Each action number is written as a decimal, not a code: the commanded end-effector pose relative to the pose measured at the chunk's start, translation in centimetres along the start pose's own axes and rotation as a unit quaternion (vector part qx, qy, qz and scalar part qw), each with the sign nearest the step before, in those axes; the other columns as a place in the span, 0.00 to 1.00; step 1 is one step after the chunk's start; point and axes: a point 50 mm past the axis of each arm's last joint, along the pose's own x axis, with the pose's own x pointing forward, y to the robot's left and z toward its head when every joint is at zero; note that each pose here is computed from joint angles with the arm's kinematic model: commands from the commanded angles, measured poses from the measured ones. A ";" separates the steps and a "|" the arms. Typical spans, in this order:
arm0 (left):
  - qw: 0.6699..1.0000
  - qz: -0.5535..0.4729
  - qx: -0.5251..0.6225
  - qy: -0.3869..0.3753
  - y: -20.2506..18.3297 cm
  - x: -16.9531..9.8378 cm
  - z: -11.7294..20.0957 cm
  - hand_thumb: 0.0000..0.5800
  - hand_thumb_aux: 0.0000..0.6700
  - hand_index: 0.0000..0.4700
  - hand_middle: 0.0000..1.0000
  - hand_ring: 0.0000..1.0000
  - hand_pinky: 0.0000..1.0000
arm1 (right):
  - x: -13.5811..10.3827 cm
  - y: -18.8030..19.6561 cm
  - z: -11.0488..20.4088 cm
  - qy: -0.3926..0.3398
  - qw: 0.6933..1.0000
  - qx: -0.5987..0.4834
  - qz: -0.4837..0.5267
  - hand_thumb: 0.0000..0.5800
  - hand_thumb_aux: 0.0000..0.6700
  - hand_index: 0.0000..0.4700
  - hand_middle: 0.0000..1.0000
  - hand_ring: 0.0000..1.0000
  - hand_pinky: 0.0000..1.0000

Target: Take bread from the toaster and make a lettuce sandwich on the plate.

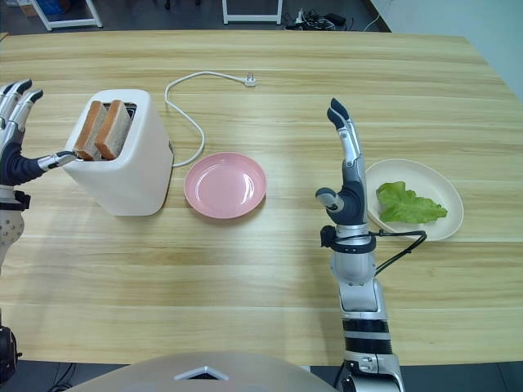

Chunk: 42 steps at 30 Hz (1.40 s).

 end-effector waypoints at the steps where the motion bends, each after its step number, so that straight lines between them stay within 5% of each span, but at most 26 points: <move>1: 0.999 -0.031 -0.009 0.015 -0.7 -0.4 -0.4 0.00 0.00 0.00 0.00 0.00 0.00 | -0.1 0.0 0.1 0.004 1.000 -0.003 0.003 0.00 0.00 0.00 0.00 0.00 0.00; 5: 0.999 -0.044 -0.021 0.020 -1.5 -0.2 -0.1 0.24 0.13 0.13 0.00 0.00 0.00 | 0.0 -0.1 0.1 0.004 1.000 -0.003 0.002 0.00 0.00 0.00 0.00 0.00 0.00; 6: 0.998 -0.047 -0.024 0.021 -1.7 -0.1 -0.1 0.17 0.09 0.09 0.00 0.00 0.00 | 0.0 -0.1 0.1 0.004 1.000 -0.003 0.001 0.00 0.00 0.00 0.00 0.00 0.00; 17: 0.994 -0.074 -0.052 0.053 -3.1 -0.4 -0.7 0.27 0.15 0.15 0.00 0.00 0.00 | -0.3 0.3 -0.1 0.009 1.000 0.001 -0.002 0.00 0.00 0.00 0.00 0.00 0.00; 19: 0.994 -0.074 -0.055 0.058 -3.1 -0.3 -0.8 0.47 0.27 0.27 0.00 0.00 0.00 | -0.3 0.3 -0.2 0.010 1.000 0.000 -0.003 0.00 0.00 0.00 0.00 0.00 0.00; 28: 0.989 -0.096 -0.102 0.056 -4.2 -0.3 -0.2 0.46 0.26 0.26 0.00 0.00 0.00 | -0.4 0.2 -0.1 0.010 1.000 0.000 -0.005 0.00 0.00 0.00 0.00 0.00 0.00; 32: 0.982 -0.110 -0.145 0.051 -4.7 -0.4 0.4 0.33 0.18 0.18 0.00 0.00 0.00 | -0.4 0.2 -0.1 0.011 1.000 -0.001 -0.005 0.00 0.00 0.00 0.00 0.00 0.00; 37: 0.978 -0.129 -0.154 0.053 -5.2 -0.8 0.4 0.34 0.19 0.19 0.00 0.00 0.00 | -0.5 0.2 -0.1 0.012 1.000 -0.001 -0.006 0.00 0.00 0.00 0.00 0.00 0.00; 42: 0.978 -0.138 -0.145 0.063 -5.5 -1.0 0.0 0.47 0.27 0.27 0.00 0.00 0.00 | -0.6 0.2 -0.2 0.013 1.000 -0.001 -0.007 0.00 0.00 0.00 0.00 0.00 0.00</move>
